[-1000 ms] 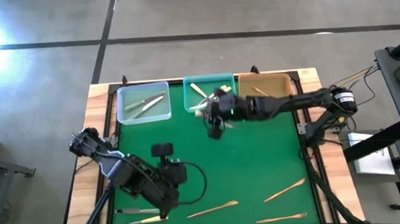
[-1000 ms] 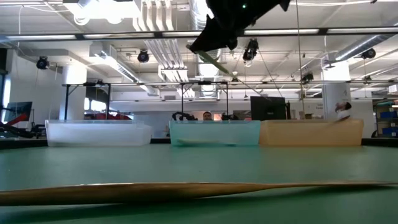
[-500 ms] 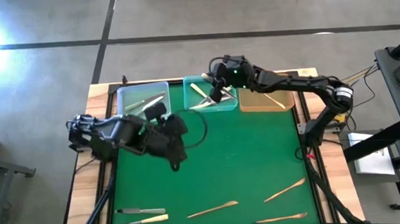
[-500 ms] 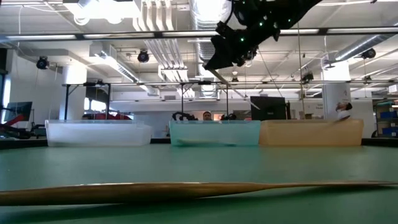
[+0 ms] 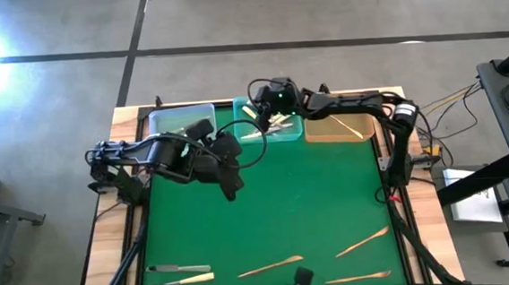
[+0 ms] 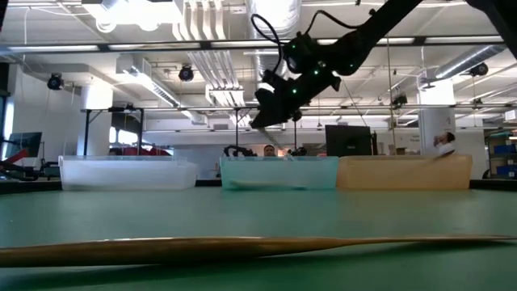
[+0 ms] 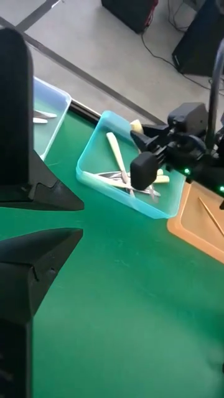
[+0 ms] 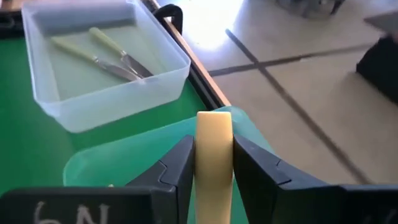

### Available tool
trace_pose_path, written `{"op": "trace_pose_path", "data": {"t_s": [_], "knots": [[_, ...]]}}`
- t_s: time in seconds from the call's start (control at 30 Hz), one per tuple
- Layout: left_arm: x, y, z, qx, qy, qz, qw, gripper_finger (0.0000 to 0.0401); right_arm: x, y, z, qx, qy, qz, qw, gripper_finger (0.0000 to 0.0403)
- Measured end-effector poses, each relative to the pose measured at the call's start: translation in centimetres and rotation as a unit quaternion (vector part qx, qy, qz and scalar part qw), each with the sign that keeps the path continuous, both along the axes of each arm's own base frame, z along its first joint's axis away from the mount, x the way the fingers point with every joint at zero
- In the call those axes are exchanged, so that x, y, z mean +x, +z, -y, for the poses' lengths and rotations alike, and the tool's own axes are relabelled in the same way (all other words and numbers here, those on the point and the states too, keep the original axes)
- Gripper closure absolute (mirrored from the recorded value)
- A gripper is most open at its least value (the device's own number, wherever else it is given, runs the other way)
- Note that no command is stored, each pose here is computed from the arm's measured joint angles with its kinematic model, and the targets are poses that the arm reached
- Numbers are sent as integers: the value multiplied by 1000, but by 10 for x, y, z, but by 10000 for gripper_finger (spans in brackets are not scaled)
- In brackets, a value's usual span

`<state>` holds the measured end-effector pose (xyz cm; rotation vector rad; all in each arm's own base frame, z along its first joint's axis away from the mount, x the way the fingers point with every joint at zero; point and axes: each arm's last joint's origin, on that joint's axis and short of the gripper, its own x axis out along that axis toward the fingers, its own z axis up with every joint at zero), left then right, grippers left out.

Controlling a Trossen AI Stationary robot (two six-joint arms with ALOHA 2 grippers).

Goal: Sort silverware by color (type)
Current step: Put the right gold and silver knife into the blue bin, then put the top right gold knife into the yellow bin

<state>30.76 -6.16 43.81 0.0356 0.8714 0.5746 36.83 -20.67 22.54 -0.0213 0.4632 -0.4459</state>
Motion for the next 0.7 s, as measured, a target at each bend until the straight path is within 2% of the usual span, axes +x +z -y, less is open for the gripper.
{"op": "trace_pose_path", "data": {"t_s": [0.1,0.2,0.4,0.5,0.57,0.7], "knots": [[-1,-1,0,-1,4,-6,1000,362,4,1,4,26,-13,4,1000,285],[-3,-2,-1,-2,10,-13,1000,362,4,7,5,43,-16,-22,999,268],[-8,3,-2,-1,5,-8,1000,362,-11,35,-4,78,-2,-134,988,245],[-13,7,-3,-2,5,-2,1000,362,-27,46,-15,134,15,-213,968,243],[-16,9,-4,-3,3,1,1000,362,-39,47,-24,191,40,-259,946,243],[-21,13,-4,5,-13,-1,1000,362,-56,47,-38,269,76,-301,912,252]]}}
